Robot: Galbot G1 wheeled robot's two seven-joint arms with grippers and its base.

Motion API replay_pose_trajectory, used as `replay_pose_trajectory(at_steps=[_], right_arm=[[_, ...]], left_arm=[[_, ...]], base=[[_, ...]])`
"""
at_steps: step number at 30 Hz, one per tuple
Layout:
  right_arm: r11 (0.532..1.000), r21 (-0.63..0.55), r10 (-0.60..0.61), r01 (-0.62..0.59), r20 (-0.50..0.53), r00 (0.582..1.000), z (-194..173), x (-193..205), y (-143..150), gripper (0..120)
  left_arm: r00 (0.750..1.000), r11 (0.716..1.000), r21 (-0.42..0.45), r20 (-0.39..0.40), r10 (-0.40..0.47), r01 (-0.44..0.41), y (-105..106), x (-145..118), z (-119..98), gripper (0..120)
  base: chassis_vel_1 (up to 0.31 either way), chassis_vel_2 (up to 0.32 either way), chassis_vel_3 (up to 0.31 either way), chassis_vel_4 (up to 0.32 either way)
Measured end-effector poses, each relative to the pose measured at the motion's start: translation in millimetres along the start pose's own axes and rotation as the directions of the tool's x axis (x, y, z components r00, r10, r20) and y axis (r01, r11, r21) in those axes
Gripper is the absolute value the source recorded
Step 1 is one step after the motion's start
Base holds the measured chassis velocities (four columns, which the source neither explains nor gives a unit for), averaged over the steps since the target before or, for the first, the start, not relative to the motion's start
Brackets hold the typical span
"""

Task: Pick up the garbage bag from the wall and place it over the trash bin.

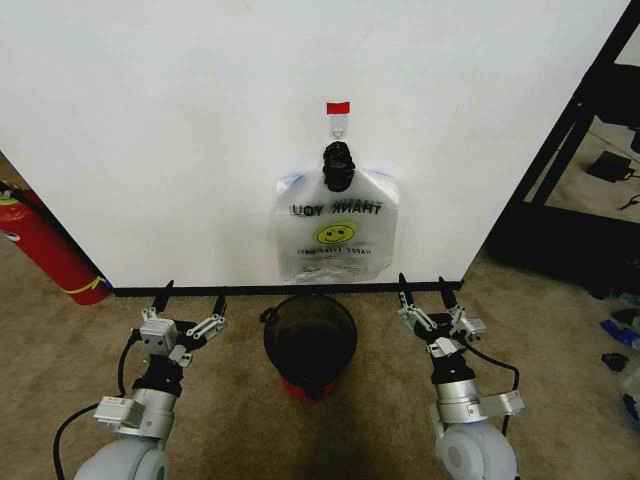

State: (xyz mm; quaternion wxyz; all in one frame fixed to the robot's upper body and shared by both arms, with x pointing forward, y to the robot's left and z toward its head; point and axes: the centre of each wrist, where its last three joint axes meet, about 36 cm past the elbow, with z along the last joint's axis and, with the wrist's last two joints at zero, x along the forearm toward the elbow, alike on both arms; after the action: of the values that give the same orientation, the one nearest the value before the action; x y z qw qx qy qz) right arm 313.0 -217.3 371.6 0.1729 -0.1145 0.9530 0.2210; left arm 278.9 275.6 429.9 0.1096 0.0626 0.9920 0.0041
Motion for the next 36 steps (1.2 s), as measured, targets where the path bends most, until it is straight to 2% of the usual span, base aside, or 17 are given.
replay_pose_trajectory(at_steps=[9, 12, 15, 16, 18, 21, 24, 27, 30, 31, 36], right_arm=[[1.0, 0.001, 0.008, -0.008, -0.004, 1.0, 1.0, -1.3, -5.8, 100], [0.992, -0.116, -0.037, 0.039, 0.024, 0.999, 16.7, -27.2, -13.1, 100], [0.956, -0.284, -0.061, 0.076, 0.058, 0.996, 21.3, -60.7, -9.9, 100], [0.956, -0.284, -0.061, 0.076, 0.058, 0.996, 21.3, -60.7, -9.9, 100], [0.912, -0.398, -0.077, 0.095, 0.061, 0.995, 15.2, -89.0, -2.7, 100], [0.855, -0.507, -0.099, 0.107, 0.043, 0.994, 12.8, -125.0, 4.8, 100], [0.828, -0.551, -0.111, 0.104, 0.02, 0.994, 22.5, -142.8, 4.1, 100], [0.799, -0.595, -0.125, 0.089, -0.019, 0.992, 48.0, -170.8, 0.5, 100], [0.79, -0.606, -0.135, 0.092, -0.026, 0.991, 68.2, -202.4, 5.7, 100], [0.79, -0.606, -0.135, 0.092, -0.026, 0.991, 68.2, -202.4, 5.7, 100], [0.792, -0.6, -0.149, 0.117, -0.005, 0.989, 85.2, -252.0, 20.5, 100]], left_arm=[[1.0, 1.0, 0.012, 0.0, -0.003, 0.003, -5.3, 2.5, 3.8, 100], [1.0, 1.0, 0.006, -0.006, -0.005, 0.006, -4.9, 4.1, 8.9, 100], [1.0, 1.0, -0.008, -0.019, -0.001, 0.001, -5.0, 7.5, 12.7, 100], [1.0, 1.0, -0.008, -0.019, -0.001, 0.001, -5.0, 7.5, 12.7, 100], [1.0, 1.0, -0.019, -0.025, 0.002, -0.002, -3.0, 8.5, 13.7, 100], [1.0, 0.999, -0.035, -0.029, 0.001, -0.002, 1.9, 8.1, 12.7, 100], [0.999, 0.999, -0.043, -0.033, 0.001, -0.002, 3.6, 8.1, 12.7, 100], [0.999, 0.998, -0.057, -0.046, 0.001, -0.003, 4.6, 9.7, 15.5, 100], [0.998, 0.998, -0.064, -0.057, -0.002, -0.002, 5.1, 11.2, 18.3, 100], [0.998, 0.998, -0.064, -0.057, -0.002, -0.002, 5.1, 11.2, 18.3, 100], [0.998, 0.997, -0.071, -0.065, -0.009, 0.004, 7.7, 10.9, 22.5, 100]], base=[[0.0, 0.0, 0.0, 0.0], [0.0, 0.0, 0.0, 0.0], [0.0, 0.0, 0.0, 0.0], [0.0, 0.0, 0.0, 0.0], [0.0, 0.0, 0.0, 0.0], [0.0, 0.0, 0.0, 0.0], [0.0, 0.0, 0.0, 0.0], [0.0, 0.0, 0.0, 0.0], [0.0, 0.0, 0.0, 0.0], [0.0, 0.0, 0.0, 0.0], [0.0, 0.0, 0.0, 0.0]])
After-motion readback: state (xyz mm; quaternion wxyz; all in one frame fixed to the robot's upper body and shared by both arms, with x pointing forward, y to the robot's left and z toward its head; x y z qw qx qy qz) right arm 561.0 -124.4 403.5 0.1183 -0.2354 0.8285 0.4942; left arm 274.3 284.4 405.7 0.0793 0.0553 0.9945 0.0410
